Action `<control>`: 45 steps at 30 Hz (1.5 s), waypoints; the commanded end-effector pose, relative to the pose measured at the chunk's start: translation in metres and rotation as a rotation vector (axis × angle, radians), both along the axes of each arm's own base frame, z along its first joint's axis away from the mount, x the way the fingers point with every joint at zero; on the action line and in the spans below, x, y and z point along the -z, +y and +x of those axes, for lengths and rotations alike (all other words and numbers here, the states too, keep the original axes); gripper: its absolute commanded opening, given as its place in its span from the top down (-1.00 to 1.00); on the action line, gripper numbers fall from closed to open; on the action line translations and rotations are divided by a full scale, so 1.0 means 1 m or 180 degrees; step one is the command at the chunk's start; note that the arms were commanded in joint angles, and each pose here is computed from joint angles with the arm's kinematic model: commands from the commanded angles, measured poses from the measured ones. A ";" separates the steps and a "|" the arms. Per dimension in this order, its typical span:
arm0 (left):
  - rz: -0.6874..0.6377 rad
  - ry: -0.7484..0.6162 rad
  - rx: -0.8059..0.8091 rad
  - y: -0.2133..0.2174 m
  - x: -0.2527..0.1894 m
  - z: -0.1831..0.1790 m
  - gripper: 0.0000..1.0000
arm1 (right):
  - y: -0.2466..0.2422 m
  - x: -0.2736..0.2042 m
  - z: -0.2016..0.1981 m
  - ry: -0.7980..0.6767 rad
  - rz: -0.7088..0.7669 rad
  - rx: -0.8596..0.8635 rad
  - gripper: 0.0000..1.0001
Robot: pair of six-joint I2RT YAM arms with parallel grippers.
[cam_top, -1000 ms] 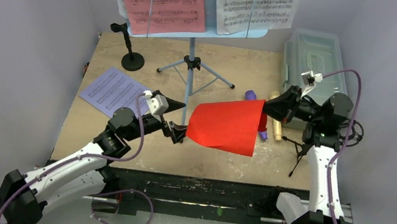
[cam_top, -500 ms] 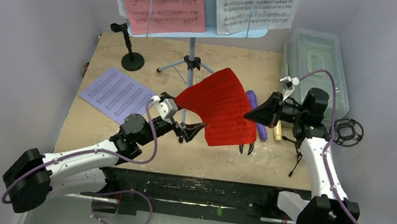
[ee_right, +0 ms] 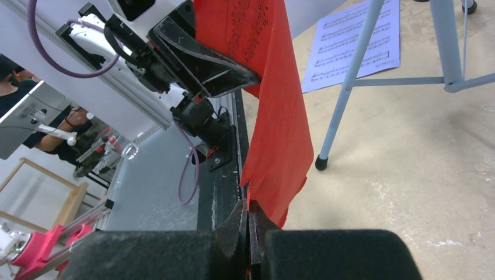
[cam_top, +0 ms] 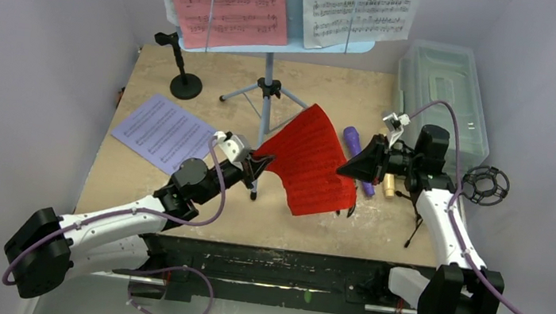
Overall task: Pack up the instrument practice props
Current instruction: Place the sheet music at the center of the board.
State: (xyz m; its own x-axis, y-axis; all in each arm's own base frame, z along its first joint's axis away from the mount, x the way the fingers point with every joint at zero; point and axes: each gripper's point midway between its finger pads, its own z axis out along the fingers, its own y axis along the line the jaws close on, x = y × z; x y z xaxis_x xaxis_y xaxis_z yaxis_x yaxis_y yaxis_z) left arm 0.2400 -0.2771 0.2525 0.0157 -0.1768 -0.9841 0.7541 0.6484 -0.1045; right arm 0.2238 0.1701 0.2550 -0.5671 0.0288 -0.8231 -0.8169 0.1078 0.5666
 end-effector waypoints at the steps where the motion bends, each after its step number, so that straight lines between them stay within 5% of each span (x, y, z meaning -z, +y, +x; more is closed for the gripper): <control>1: 0.0013 0.0092 -0.0238 0.004 -0.014 0.013 1.00 | 0.001 0.000 -0.008 -0.0186 0.0033 -0.0120 1.00; 4: 0.0252 0.0310 -0.0395 0.011 -0.010 0.019 1.00 | 0.001 0.002 -0.008 -0.0252 0.0015 -0.0095 0.74; 9: 0.0567 0.0703 -0.0665 0.037 -0.013 0.022 1.00 | 0.001 0.004 -0.008 -0.0504 -0.0070 0.0005 -0.67; 11: 0.0699 0.0914 -0.0844 0.054 -0.008 0.020 1.00 | -0.002 0.007 -0.003 -0.0696 -0.0217 0.0147 -0.94; 17: 0.0877 0.1242 -0.1945 0.137 -0.009 0.025 1.00 | -0.020 0.021 0.025 -0.0914 -0.0760 0.0696 -0.97; 26: 0.1128 0.1537 -0.2898 0.217 0.024 0.066 1.00 | -0.023 0.023 0.024 -0.0945 -0.0808 0.0727 -0.98; 45: 0.0305 0.2029 -0.4580 0.376 0.085 0.118 1.00 | -0.030 0.035 0.029 -0.0964 -0.1012 0.0846 -0.98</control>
State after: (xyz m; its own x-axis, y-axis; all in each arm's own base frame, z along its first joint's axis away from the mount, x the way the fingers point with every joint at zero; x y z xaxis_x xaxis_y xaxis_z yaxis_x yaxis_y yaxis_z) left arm 0.3476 0.0794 0.1613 -0.4018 -0.2602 -0.8780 -0.5414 0.8408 -0.0015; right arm 0.2476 0.1431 0.2083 -0.3699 -0.1166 -0.9217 -0.8487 0.4459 0.2843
